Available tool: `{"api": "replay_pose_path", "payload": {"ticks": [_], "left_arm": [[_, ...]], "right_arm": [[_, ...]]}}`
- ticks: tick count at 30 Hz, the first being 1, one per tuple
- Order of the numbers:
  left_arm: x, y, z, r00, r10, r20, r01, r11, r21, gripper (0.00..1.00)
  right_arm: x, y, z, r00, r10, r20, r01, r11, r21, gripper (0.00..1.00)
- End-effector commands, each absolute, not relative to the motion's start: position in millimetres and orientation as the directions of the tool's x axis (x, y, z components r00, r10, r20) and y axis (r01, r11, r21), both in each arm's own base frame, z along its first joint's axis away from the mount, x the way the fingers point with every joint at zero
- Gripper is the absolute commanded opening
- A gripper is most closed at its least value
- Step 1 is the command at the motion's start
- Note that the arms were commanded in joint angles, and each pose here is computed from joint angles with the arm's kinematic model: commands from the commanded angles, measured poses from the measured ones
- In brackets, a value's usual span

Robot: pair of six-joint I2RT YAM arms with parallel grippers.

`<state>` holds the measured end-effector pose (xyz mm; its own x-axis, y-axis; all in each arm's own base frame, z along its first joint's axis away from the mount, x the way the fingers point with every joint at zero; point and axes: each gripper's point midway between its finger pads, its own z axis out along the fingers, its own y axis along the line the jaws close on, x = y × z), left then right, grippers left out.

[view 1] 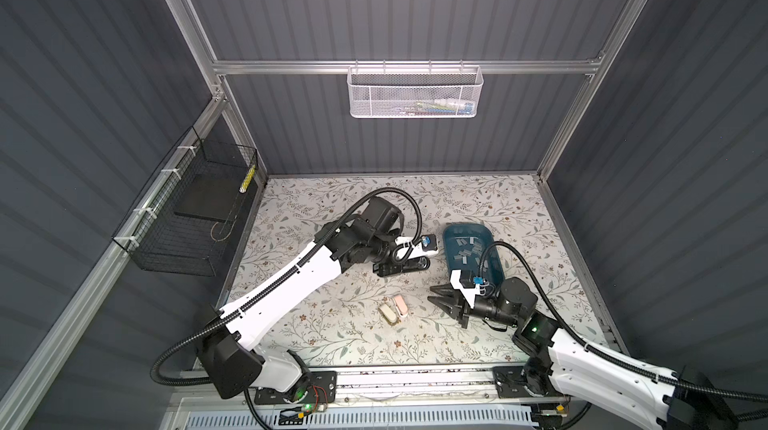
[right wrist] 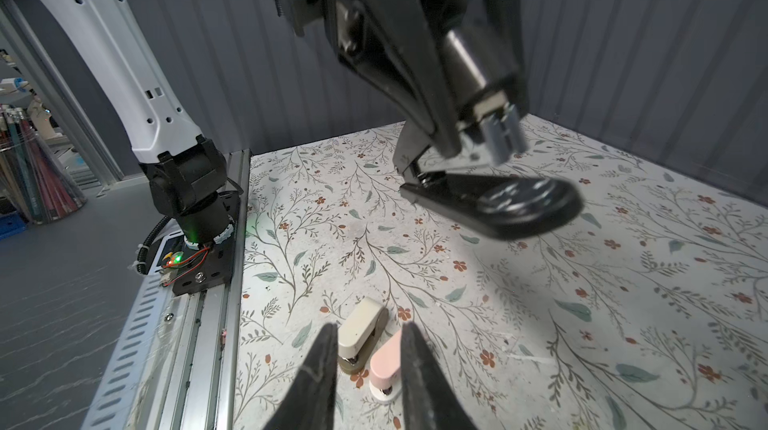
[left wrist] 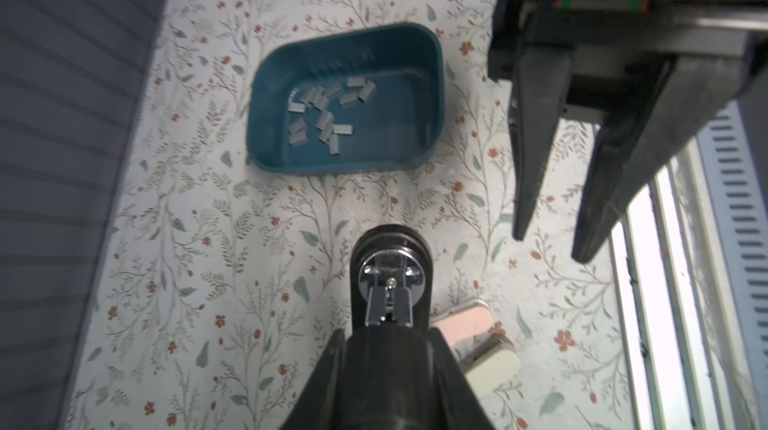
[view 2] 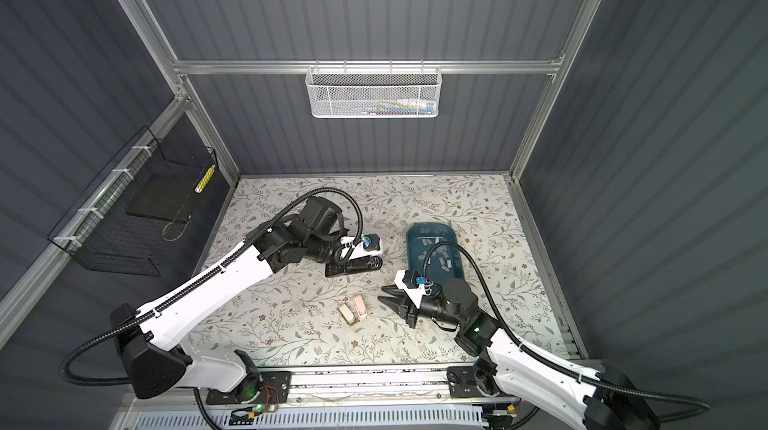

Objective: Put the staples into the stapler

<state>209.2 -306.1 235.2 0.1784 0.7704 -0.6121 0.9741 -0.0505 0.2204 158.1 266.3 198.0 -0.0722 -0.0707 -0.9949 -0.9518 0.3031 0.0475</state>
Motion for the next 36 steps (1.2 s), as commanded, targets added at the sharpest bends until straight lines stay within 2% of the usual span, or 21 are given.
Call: {"api": "replay_pose_path", "payload": {"ticks": [1, 4, 10, 20, 36], "left_arm": [[187.2, -303.8, 224.1, 0.233, 0.753, -0.615, 0.972, -0.160, 0.172, 0.00], [188.6, -303.7, 214.7, 0.232, 0.766, -0.599, 0.972, -0.167, 0.163, 0.00], [167.8, -307.5, 214.4, 0.273, 0.704, -0.655, 0.959, -0.250, 0.130, 0.00], [151.0, -311.8, 211.6, 0.305, 0.679, -0.668, 0.942, -0.316, 0.109, 0.00], [143.5, -308.8, 223.4, 0.328, 0.630, -0.704, 0.936, -0.315, 0.154, 0.00]], "right_arm": [[152.1, 266.7, 217.1, 0.020, -0.011, -1.000, -0.961, 0.277, -0.022, 0.32], [153.1, 260.7, 216.6, 0.031, -0.003, -1.000, -0.950, 0.310, -0.030, 0.35], [157.0, 255.2, 209.6, 0.024, -0.027, -0.999, -0.936, 0.350, -0.032, 0.38], [153.5, 272.3, 215.0, -0.002, 0.002, -1.000, -0.965, 0.264, 0.003, 0.39], [154.3, 289.7, 211.9, -0.014, -0.010, -1.000, -0.977, 0.211, 0.012, 0.43]]}}
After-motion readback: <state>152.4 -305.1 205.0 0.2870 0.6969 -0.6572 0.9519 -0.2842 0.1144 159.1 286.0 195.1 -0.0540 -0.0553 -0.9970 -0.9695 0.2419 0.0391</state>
